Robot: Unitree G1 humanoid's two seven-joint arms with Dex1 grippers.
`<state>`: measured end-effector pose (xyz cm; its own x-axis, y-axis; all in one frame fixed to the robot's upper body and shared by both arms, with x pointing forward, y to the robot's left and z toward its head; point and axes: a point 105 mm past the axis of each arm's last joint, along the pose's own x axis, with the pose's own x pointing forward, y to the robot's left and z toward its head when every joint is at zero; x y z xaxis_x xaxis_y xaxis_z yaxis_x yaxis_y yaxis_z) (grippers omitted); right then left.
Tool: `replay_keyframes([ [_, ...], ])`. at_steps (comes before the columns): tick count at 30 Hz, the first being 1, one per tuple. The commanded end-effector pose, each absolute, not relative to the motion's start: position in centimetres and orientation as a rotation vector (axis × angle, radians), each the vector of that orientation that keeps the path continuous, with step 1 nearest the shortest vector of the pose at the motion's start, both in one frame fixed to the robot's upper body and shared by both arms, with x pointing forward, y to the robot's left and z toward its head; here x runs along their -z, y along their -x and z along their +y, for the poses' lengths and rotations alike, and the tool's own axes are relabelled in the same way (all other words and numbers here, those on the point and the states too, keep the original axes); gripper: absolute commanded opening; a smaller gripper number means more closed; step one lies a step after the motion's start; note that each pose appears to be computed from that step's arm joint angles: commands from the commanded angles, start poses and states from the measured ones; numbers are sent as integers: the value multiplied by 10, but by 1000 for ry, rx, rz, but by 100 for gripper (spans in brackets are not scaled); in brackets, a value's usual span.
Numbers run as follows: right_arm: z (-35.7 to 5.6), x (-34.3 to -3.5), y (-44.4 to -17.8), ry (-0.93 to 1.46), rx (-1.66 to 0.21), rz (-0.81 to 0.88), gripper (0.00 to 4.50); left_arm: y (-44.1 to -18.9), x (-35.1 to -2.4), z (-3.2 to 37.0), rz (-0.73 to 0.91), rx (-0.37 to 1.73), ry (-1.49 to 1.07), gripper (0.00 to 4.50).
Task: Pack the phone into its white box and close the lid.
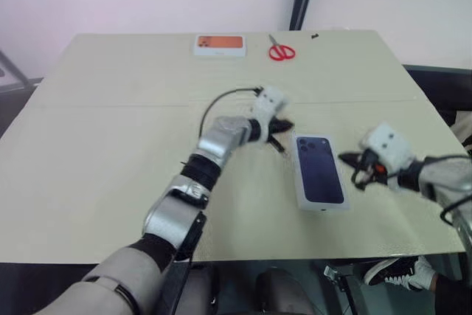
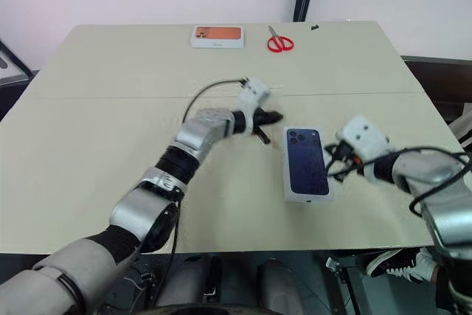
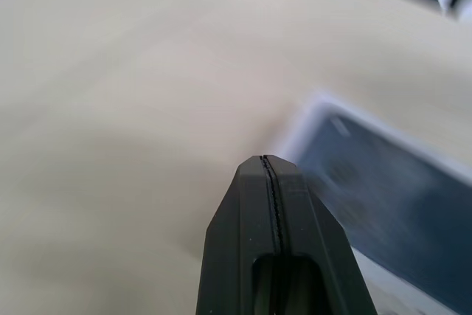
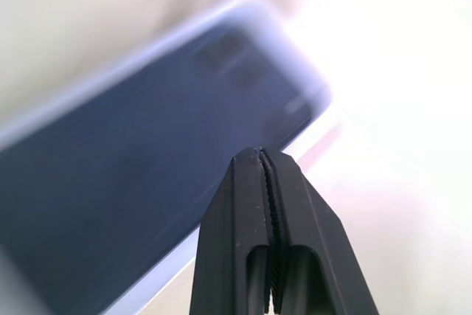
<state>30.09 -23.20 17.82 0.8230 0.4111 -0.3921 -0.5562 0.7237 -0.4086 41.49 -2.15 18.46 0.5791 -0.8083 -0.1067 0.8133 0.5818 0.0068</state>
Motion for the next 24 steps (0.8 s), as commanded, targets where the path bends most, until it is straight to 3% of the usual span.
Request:
replay_keyframes([
  [1,-233,-189,-308,526,-542,222,6,-430,-226,31,-42,812,-75,0],
  [4,-228,-187,-315,516,-567,204,6,-429,-225,77,-35,744,-136,0],
  [8,-224,-192,-328,411,-580,144,6,-407,-210,132,7,690,-218,0],
  [17,-246,-184,-342,305,-548,110,6,-341,-176,186,103,568,-174,0],
  [24,-235,-169,-337,230,-668,163,6,-305,-146,220,170,430,-110,0],
])
